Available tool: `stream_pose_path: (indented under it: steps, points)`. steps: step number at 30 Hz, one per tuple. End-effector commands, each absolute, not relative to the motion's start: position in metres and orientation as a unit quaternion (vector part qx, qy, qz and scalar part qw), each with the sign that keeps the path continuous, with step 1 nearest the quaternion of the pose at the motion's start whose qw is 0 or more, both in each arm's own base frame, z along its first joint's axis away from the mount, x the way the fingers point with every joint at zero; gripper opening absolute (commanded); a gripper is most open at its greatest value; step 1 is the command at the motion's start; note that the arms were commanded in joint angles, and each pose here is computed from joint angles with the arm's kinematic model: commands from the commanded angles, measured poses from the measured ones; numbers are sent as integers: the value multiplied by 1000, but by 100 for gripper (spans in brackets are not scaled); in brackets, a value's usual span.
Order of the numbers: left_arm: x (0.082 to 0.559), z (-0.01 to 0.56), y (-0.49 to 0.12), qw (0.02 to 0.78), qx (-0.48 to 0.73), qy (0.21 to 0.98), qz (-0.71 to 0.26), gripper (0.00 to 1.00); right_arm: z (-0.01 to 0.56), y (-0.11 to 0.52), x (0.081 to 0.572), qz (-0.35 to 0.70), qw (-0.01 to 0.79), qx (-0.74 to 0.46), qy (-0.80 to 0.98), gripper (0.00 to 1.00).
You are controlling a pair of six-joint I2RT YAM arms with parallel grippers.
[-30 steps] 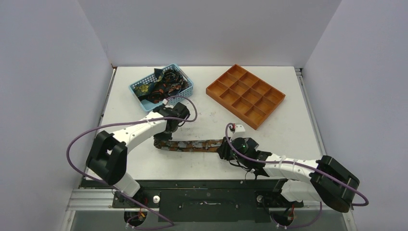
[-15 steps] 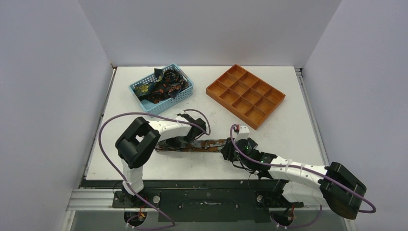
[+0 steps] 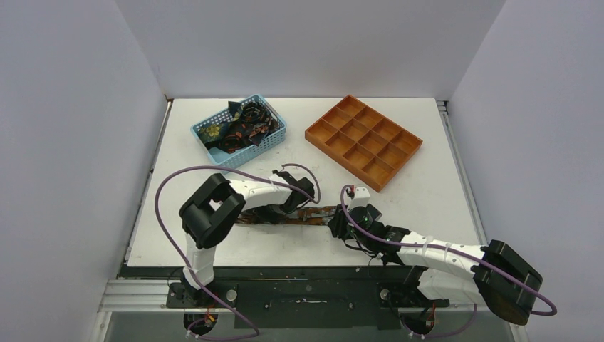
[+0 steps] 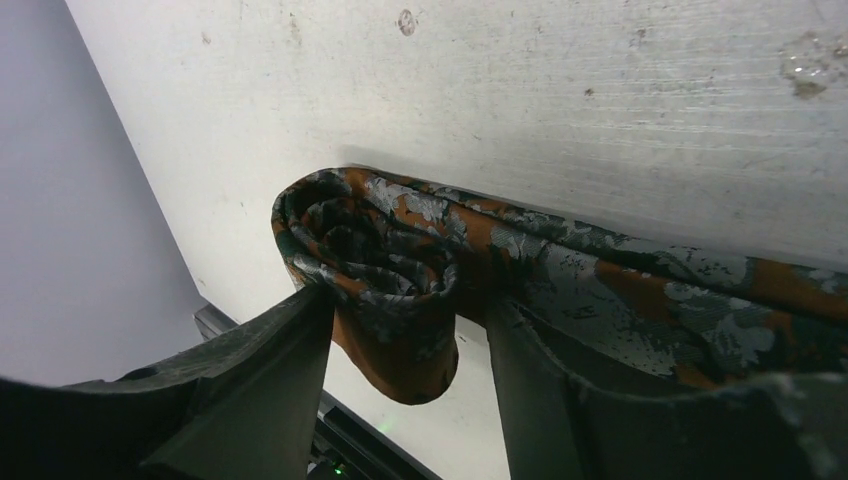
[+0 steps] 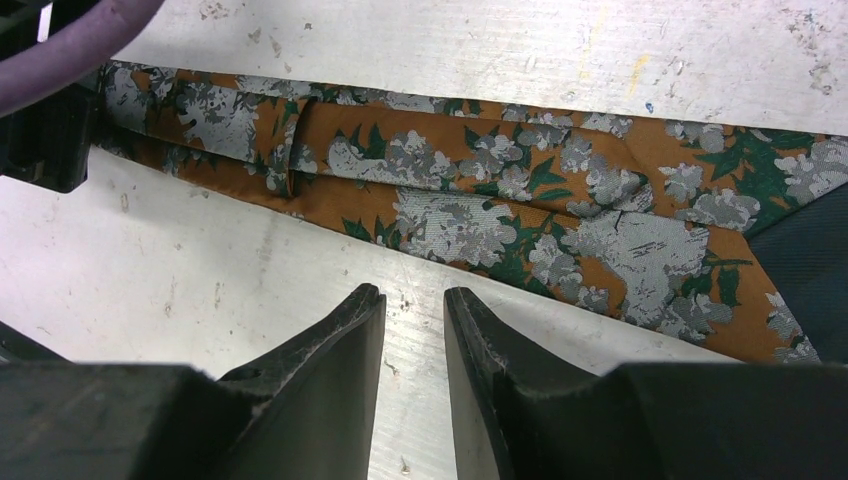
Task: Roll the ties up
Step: Roll the tie at the center of the board.
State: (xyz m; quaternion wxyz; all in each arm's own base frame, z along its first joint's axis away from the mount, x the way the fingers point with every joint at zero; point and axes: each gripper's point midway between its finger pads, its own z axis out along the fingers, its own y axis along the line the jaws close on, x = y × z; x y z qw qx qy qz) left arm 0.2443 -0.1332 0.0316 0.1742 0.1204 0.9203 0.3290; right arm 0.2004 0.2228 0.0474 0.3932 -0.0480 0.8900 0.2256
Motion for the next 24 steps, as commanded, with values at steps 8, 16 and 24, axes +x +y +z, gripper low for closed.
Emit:
stream_pose_path:
  steps: [8,16,24]
  points:
    - [250,64,-162,232,68,949,201,77,68,228,208,237,418,-44,876,37]
    - [254,119,-151,282,-27,958,29,83,97,267,209,300,407,-92,858,48]
    - [275,132,-92,374,-237,864,-241,87,122,361,212,397,360,-132,834,47]
